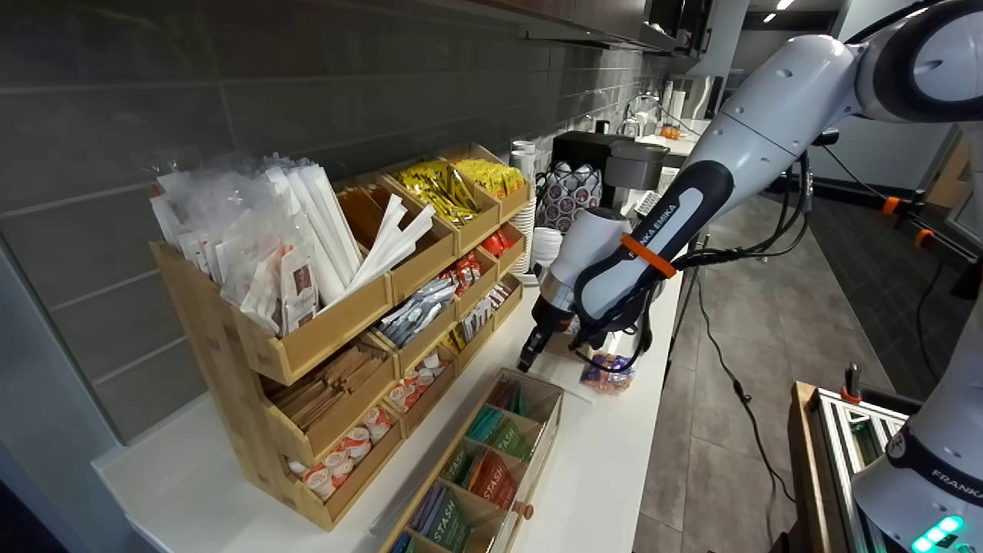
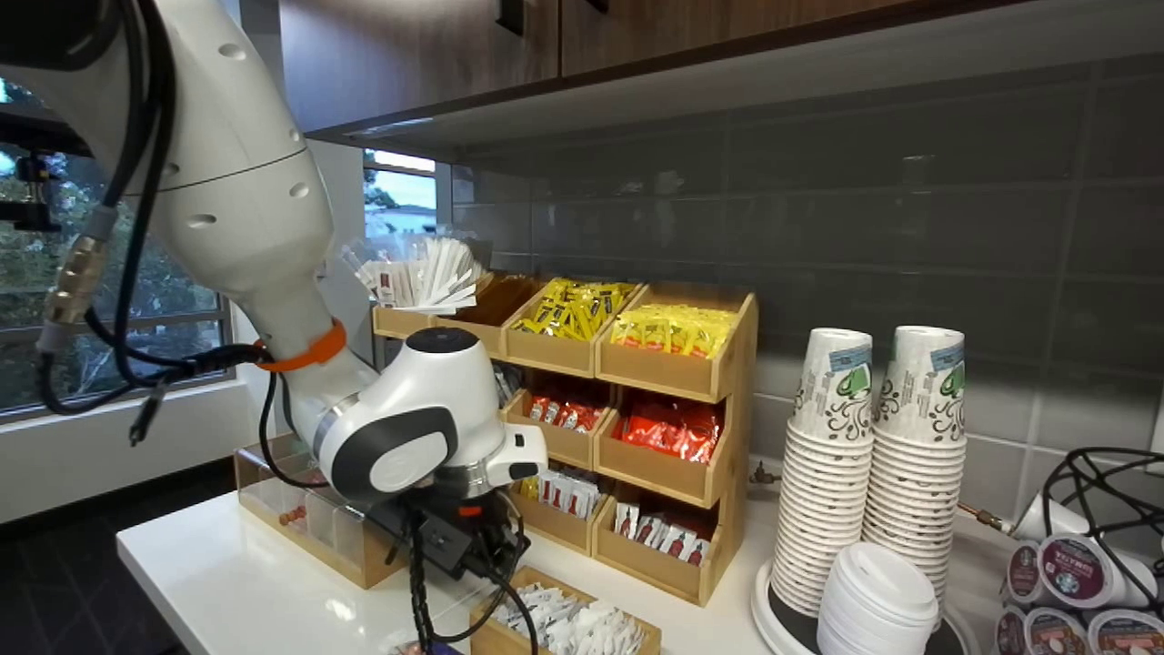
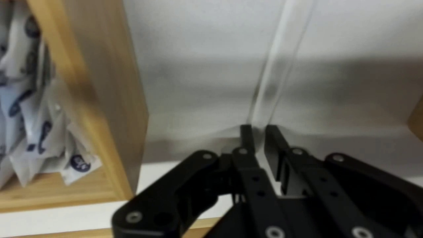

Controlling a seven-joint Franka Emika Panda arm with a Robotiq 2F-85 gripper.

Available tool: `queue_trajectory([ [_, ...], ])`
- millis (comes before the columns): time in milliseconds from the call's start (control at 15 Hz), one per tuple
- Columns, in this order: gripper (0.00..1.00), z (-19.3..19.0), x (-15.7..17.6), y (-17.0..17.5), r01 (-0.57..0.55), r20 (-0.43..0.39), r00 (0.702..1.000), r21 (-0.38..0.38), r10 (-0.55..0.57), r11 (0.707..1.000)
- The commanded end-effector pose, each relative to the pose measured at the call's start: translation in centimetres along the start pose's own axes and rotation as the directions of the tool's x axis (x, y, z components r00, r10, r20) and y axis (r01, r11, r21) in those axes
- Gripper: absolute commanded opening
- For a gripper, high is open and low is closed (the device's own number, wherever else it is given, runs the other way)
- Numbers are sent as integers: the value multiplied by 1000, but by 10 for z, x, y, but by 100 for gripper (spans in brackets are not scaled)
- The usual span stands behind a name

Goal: Move the right wooden box to the right, then put the white object on the top shelf

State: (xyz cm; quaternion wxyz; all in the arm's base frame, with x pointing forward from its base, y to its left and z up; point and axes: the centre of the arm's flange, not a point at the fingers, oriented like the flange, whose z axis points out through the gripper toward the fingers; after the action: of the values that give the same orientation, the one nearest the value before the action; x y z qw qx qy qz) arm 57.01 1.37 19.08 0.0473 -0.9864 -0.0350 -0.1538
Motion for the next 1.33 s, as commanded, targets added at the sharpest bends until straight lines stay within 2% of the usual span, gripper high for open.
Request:
queue_trajectory([
  [0, 0, 8, 1, -4, -9, 2, 1000, -7, 9, 1000],
  [333, 0, 6, 3, -7, -20, -1, 1000, -4, 20, 1000],
  [667, 0, -17, 5, -20, -47, -29, 998, 22, 48, 999],
  [1000, 0, -67, 1, -39, -28, -121, 992, 26, 31, 999],
  [1267, 0, -114, -14, -43, 1, -204, 979, -22, -5, 1000],
])
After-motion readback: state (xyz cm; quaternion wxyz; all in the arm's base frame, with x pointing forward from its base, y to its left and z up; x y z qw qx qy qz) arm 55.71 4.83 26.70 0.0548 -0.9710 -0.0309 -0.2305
